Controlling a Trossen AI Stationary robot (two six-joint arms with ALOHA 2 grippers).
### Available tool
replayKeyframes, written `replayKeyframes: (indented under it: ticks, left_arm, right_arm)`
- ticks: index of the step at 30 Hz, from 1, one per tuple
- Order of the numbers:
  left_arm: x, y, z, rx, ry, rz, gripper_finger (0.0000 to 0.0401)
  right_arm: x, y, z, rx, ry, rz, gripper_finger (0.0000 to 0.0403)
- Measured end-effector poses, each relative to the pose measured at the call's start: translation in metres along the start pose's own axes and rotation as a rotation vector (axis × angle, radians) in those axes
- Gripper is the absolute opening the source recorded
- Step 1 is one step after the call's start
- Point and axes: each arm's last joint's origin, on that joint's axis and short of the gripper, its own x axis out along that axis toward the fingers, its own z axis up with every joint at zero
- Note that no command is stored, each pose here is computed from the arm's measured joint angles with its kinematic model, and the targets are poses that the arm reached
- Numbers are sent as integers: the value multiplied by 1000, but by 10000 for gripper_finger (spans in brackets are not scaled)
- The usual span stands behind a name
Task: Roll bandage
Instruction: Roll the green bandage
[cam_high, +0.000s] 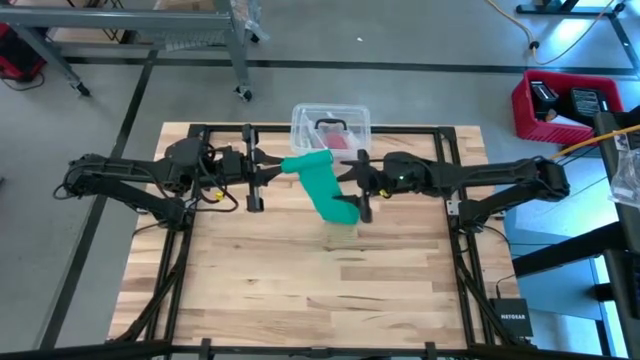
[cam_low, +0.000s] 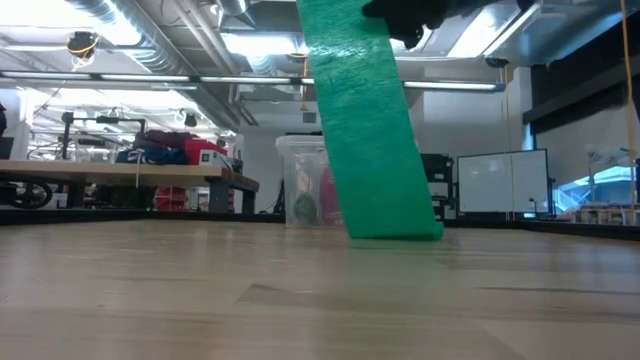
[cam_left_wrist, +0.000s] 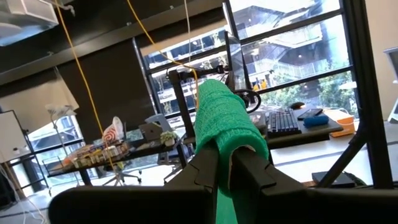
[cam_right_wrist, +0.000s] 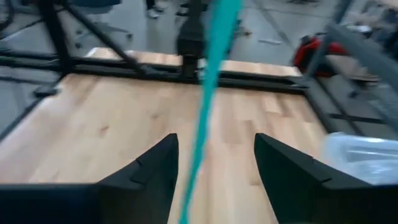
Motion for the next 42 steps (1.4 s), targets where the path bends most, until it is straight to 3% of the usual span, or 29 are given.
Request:
replayKeyframes:
  ticks: [6, 8, 11, 13, 20, 27, 34, 42]
  left_arm:
    - [0, 0, -2, 10, 18, -5, 17]
    - [0, 0, -2, 10, 18, -6, 17]
    - [0, 0, -1, 9, 15, -5, 17]
    - [-1, 0, -1, 5, 12, -4, 17]
    - [-13, 7, 12, 31, -31, 44, 17]
    - [-24, 13, 24, 50, -87, 81, 17]
    - [-23, 18, 19, 265, 35, 278, 17]
    - [-11, 17, 5, 479, 177, 346, 17]
  right_arm:
    - [21, -1, -8, -99, -1, -21, 171]
    - [24, -1, -11, -135, 12, -24, 134]
    - [24, -1, -13, -169, 33, -32, 42]
    - [21, -1, -13, -198, 50, -28, 15]
    - [8, 7, -13, -195, 118, 14, 6]
    - [1, 27, -8, -222, 99, 64, 3]
    - [-2, 51, -5, -218, 75, 140, 2]
    - [-13, 78, 23, -213, 26, 229, 1]
